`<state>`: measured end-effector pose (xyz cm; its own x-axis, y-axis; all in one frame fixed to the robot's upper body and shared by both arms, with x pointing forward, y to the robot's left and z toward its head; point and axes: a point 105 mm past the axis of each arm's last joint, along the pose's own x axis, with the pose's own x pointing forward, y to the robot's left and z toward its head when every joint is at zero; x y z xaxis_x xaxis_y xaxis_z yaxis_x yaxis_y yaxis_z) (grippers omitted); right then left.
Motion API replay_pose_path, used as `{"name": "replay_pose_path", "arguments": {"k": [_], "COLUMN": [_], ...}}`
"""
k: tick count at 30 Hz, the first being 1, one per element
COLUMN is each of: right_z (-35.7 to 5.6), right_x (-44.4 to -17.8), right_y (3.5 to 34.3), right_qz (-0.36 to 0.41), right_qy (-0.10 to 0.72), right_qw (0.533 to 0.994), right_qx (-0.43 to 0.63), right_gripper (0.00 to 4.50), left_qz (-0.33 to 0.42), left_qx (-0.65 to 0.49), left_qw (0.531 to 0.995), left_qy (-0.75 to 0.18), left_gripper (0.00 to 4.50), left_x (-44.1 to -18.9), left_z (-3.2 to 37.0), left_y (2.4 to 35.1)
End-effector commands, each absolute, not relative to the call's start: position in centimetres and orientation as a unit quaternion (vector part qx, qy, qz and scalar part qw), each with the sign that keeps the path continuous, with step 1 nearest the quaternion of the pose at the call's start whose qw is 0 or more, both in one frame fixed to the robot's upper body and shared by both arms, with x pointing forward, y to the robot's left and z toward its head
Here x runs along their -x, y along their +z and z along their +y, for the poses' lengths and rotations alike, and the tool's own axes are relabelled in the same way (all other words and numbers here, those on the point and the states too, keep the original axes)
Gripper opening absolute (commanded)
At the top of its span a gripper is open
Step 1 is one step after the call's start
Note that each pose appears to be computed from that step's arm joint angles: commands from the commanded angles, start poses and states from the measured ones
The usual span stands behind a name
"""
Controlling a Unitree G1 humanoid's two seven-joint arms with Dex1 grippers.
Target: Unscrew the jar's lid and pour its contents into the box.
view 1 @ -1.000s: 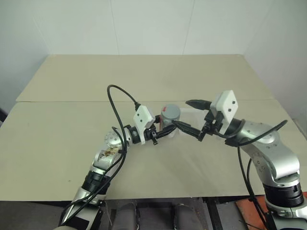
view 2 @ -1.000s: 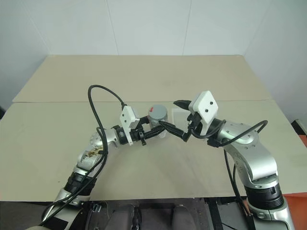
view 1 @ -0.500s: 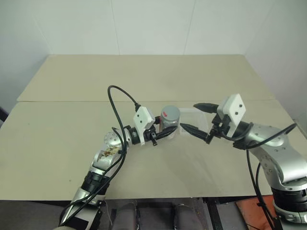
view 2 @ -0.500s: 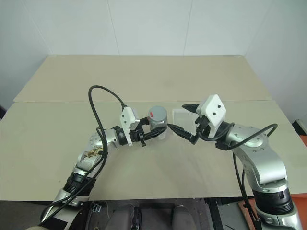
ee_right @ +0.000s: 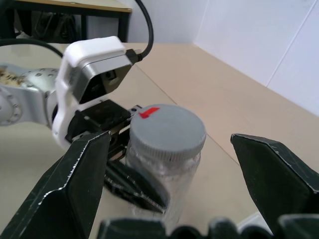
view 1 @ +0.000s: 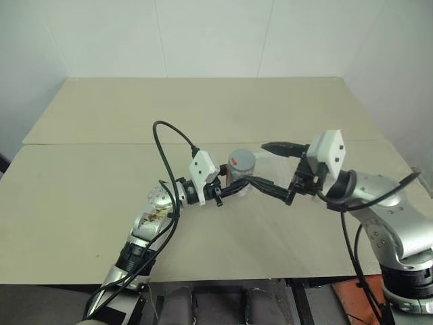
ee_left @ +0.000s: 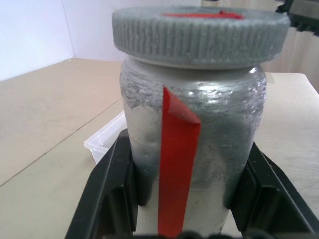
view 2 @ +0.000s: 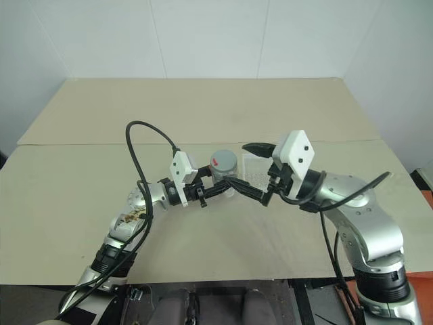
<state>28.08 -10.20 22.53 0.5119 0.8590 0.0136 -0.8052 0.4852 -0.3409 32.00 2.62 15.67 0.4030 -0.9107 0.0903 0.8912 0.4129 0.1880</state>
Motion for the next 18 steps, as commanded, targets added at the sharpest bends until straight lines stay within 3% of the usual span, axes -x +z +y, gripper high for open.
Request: {"name": "replay_pose_path", "arguments": {"k": [1, 18], "right_z": [-9.5, -8.1], "right_x": [-28.2, -29.4], "right_y": [23.4, 23.3], "right_qz": [-0.110, -0.110], "right_qy": [0.486, 0.501], "right_qw": [0.853, 0.849], "right_qx": [0.153, 0.126], "right_gripper": [4.48, 4.48], "left_qz": [-0.115, -0.118], "left_qx": [-0.063, -0.066], "left_qw": [0.829, 0.830], "left_qy": [-0.543, -0.541], "left_gripper": [1.95, 1.95], "left_x": [-31.7, -31.6], "left_z": [2.2, 2.2], "left_y": [16.7, 16.7]}}
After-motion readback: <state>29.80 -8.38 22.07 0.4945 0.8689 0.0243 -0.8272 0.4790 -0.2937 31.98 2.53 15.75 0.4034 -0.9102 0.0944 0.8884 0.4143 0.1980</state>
